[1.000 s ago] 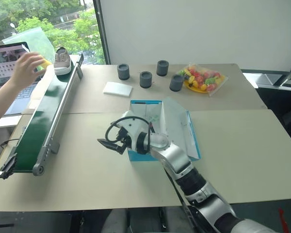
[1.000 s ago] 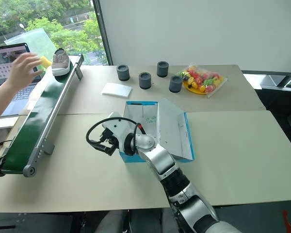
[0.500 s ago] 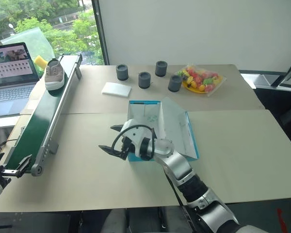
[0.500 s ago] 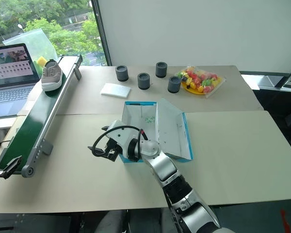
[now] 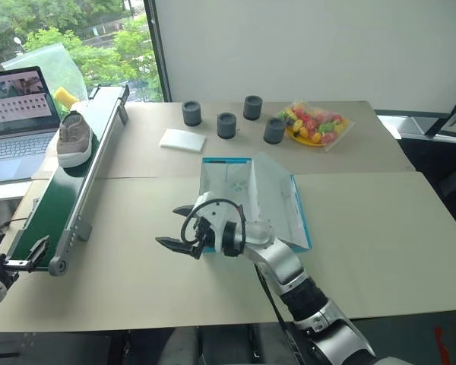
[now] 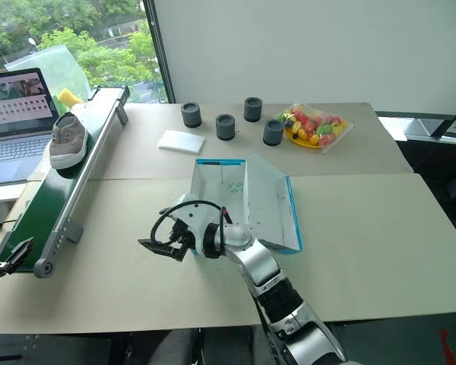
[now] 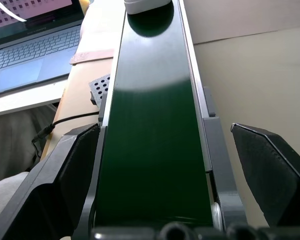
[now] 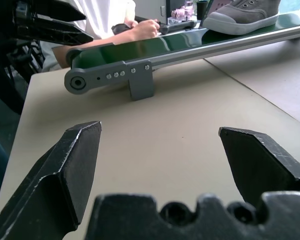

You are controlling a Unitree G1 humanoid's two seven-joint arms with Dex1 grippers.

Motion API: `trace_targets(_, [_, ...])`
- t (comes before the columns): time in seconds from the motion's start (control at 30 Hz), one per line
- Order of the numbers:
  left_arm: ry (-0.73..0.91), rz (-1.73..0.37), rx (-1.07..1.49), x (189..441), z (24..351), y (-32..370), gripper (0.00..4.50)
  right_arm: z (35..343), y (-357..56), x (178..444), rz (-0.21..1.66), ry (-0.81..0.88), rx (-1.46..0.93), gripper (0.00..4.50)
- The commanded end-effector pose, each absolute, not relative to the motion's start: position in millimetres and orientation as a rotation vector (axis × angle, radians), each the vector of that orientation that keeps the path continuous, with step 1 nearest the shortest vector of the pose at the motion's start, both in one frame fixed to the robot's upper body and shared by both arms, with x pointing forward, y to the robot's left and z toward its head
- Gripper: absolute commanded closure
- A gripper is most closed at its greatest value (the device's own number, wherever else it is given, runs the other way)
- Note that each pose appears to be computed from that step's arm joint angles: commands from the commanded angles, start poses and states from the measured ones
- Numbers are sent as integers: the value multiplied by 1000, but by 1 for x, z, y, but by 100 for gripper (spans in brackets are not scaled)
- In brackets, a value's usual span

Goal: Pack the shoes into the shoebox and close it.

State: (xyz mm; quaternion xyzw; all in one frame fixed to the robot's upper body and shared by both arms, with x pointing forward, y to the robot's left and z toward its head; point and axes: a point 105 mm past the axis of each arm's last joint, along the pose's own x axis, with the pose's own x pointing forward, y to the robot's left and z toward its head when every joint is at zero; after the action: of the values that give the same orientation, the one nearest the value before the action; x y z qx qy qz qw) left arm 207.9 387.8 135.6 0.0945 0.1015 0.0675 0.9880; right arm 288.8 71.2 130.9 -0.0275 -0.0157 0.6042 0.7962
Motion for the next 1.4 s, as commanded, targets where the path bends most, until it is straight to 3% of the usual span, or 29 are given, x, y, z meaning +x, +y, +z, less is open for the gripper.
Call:
trace_targets(0.03, [127, 202, 128, 204, 145, 397, 0, 156, 72, 289, 1309, -107, -34, 6])
trace_targets(0.2, [109, 230, 34, 203, 134, 396, 0, 162, 71, 291, 1300, -119, -32, 6])
trace_targets(1.0, [196, 225, 78, 208, 115, 401, 0, 166, 69, 290, 1276, -116, -10, 6])
trace_targets(1.33, [209, 217, 66, 218, 111, 399, 0, 185, 67, 291, 1266, -148, 27, 6])
trace_targets(1.4, [202, 216, 67, 219, 114, 399, 52, 189, 67, 292, 1265, -156, 31, 0])
